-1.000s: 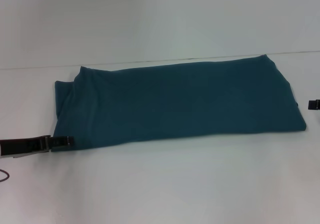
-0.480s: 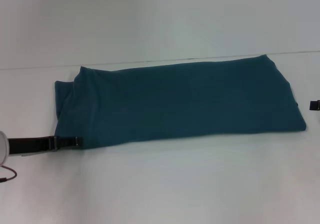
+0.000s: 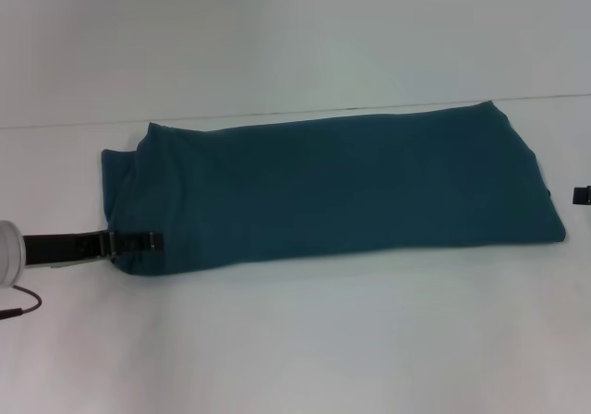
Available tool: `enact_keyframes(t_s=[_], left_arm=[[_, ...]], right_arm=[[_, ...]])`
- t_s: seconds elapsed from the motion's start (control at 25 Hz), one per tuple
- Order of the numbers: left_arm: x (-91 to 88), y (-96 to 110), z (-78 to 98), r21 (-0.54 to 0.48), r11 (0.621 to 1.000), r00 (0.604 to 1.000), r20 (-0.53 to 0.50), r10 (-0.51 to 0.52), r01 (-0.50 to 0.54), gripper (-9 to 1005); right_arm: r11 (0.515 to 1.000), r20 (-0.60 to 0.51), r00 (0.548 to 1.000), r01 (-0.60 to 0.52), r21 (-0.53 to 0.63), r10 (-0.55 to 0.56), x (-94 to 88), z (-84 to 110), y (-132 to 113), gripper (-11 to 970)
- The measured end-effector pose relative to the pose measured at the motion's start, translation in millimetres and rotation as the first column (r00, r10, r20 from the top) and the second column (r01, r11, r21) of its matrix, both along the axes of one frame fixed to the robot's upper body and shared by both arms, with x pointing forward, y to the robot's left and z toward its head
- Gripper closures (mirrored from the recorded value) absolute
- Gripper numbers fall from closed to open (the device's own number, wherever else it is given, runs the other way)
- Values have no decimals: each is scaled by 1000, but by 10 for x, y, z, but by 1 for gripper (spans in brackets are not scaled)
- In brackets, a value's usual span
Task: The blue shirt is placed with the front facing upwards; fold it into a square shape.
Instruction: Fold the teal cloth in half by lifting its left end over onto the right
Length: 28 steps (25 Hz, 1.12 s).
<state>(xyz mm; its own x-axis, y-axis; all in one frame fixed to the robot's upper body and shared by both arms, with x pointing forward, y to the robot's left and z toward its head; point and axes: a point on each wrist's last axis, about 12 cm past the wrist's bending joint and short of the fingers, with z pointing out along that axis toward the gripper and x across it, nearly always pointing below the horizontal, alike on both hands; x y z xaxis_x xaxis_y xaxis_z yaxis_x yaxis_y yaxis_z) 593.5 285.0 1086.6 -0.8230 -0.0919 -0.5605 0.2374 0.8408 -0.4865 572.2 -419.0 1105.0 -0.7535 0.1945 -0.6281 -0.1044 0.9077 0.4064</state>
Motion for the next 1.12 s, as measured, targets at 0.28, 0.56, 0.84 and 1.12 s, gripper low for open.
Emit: enact_keyframes(t_s=[0.28, 0.56, 0.84, 1.12], left_arm=[[-59, 103, -7, 6, 1000, 1000, 1, 24, -24, 98], [-142, 266, 28, 17, 998, 998, 2, 67, -67, 98], [-215, 216, 33, -19, 1000, 999, -49, 4, -5, 98], [-176, 88, -16, -29, 999, 997, -75, -34, 32, 98]], right_arm=[[1000, -2, 1000, 1, 1, -1, -2, -12, 2, 198], [1000, -1, 1000, 1, -1, -1, 0, -3, -4, 198], [1000, 0, 1000, 0, -2, 0, 5, 7, -4, 198], [1000, 0, 1000, 1, 0, -1, 5, 13, -8, 199]])
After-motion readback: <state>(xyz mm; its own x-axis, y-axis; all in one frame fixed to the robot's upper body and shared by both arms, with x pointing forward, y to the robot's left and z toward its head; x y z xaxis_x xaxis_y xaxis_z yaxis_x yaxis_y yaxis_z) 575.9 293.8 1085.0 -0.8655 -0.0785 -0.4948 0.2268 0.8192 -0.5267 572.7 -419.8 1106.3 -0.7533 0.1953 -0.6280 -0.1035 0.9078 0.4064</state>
